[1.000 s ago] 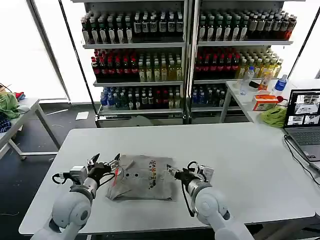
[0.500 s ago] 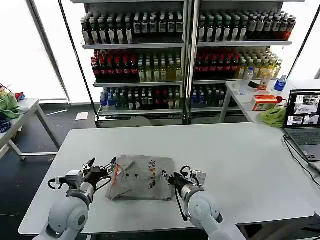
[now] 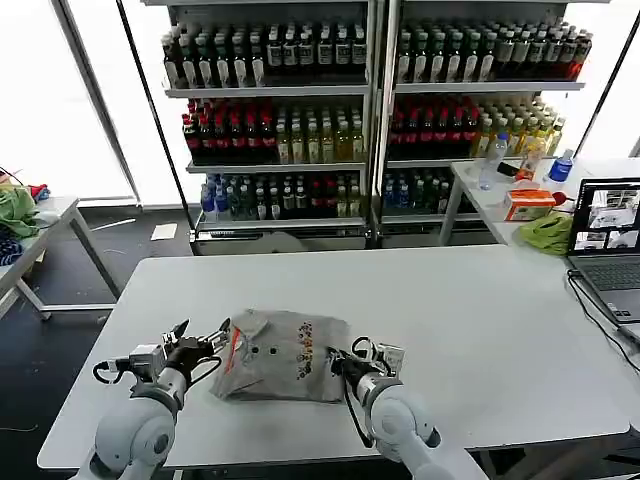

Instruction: Fold and organize the clothes.

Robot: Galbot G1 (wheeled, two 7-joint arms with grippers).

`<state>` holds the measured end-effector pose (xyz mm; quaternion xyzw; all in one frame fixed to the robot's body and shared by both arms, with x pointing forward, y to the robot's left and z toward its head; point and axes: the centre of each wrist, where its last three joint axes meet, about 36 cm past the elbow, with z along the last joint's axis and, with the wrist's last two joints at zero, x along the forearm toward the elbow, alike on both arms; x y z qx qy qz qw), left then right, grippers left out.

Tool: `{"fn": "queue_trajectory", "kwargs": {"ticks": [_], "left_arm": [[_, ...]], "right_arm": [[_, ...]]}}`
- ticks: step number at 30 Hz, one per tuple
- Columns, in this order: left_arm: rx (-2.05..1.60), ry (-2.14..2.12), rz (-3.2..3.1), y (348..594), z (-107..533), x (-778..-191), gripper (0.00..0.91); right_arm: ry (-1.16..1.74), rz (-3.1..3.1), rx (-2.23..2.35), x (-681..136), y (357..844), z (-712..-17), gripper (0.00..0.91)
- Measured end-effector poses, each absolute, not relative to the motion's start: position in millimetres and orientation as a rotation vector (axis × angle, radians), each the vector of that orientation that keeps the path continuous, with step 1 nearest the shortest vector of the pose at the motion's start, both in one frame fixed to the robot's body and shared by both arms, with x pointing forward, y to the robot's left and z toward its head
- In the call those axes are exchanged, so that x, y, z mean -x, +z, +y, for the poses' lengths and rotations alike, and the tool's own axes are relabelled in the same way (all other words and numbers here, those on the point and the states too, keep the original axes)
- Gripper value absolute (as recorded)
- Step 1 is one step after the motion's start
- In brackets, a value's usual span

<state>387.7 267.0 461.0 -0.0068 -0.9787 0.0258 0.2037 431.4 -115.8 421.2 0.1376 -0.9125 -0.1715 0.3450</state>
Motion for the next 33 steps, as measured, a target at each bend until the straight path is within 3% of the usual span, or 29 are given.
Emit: {"fn": "queue_trajectory", "kwargs": {"ticks": [15, 16, 17, 18, 20, 21, 33], "left_arm": [[0.02, 0.098, -2.753, 468.0, 264.2, -388.4, 0.907], [0.018, 0.102, -2.754, 468.1, 264.3, -388.5, 0.907], [0.015, 0.106, -2.756, 467.9, 264.6, -388.6, 0.907], [0.014, 0.109, -2.756, 467.3, 264.5, -388.3, 0.907], [0.014, 0.117, -2.755, 465.6, 263.8, -387.4, 0.907], [0.016, 0.121, -2.753, 464.8, 262.9, -386.8, 0.907], [0.024, 0.126, -2.74, 461.8, 258.1, -381.4, 0.907]], "right_arm": [[-0.294, -2.499, -0.269, -460.5, 434.5, -172.2, 0.01], [-0.274, -2.506, -0.258, -462.5, 433.7, -179.0, 0.081], [-0.255, -2.513, -0.247, -464.1, 432.9, -185.2, 0.373], [-0.236, -2.521, -0.237, -465.7, 432.6, -190.8, 0.443], [-0.201, -2.537, -0.219, -468.7, 431.5, -200.3, 0.867], [-0.185, -2.543, -0.209, -470.0, 430.6, -204.3, 0.907], [-0.025, -2.638, -0.103, -474.0, 433.0, -236.2, 0.907]]}}
